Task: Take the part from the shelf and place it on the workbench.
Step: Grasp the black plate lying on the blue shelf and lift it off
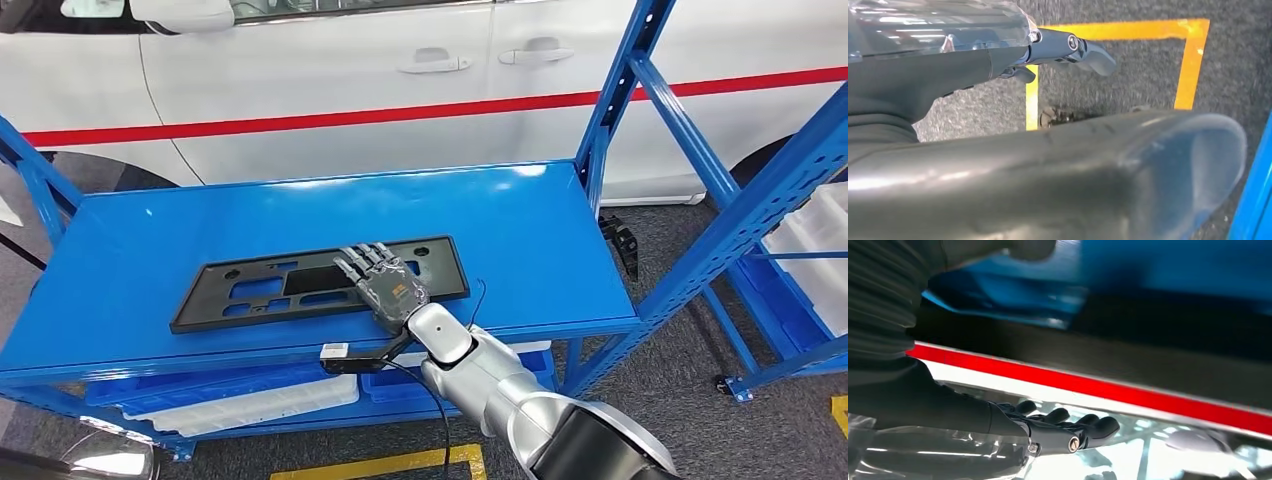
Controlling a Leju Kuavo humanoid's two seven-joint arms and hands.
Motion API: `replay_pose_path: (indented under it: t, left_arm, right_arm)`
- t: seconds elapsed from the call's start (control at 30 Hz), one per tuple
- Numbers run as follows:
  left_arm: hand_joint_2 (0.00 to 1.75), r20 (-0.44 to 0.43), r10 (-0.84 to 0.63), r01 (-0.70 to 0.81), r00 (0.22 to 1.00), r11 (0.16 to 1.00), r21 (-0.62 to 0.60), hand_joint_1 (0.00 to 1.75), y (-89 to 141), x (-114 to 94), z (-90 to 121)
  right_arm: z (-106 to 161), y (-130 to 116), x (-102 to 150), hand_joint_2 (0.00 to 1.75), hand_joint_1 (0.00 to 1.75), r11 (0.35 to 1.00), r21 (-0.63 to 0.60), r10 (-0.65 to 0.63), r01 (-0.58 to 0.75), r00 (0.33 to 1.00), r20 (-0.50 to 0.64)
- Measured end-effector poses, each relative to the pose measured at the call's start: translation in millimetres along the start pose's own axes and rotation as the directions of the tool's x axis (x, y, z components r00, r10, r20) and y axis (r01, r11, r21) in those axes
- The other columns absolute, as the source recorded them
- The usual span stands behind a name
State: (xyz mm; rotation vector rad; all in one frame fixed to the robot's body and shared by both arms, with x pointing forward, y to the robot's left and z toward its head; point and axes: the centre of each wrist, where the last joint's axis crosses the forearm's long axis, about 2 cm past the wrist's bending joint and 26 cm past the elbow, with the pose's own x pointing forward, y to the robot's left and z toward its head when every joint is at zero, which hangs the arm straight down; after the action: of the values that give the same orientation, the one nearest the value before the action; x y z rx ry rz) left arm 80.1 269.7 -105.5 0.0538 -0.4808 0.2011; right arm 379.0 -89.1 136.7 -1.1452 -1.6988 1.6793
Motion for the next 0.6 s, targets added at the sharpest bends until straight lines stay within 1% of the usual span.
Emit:
replay_pose_path:
  t: [0.23, 0.43, 0.6]
  left_arm:
    - [0.00, -0.001, -0.012, 0.012, 1.000, 1.000, -0.002, 0.00, 0.2, -1.5, 0.5]
    - [0.00, 0.002, -0.017, 0.017, 1.000, 1.000, -0.001, 0.00, 1.7, -0.2, -0.1]
    - [0.00, 0.003, -0.015, 0.015, 1.000, 1.000, -0.007, 0.00, 1.0, 0.4, -0.2]
  right_arm:
    - [5.2, 6.4, 2.4, 1.75, 1.70, 0.999, -0.024, 0.045, -0.045, 0.999, -0.021]
    - [1.8, 2.8, 2.0, 1.75, 1.74, 0.998, -0.036, 0.048, -0.049, 0.999, -0.021]
    - [1.3, 2.6, 0.8, 1.75, 1.75, 0.998, -0.028, 0.048, -0.048, 0.999, -0.026]
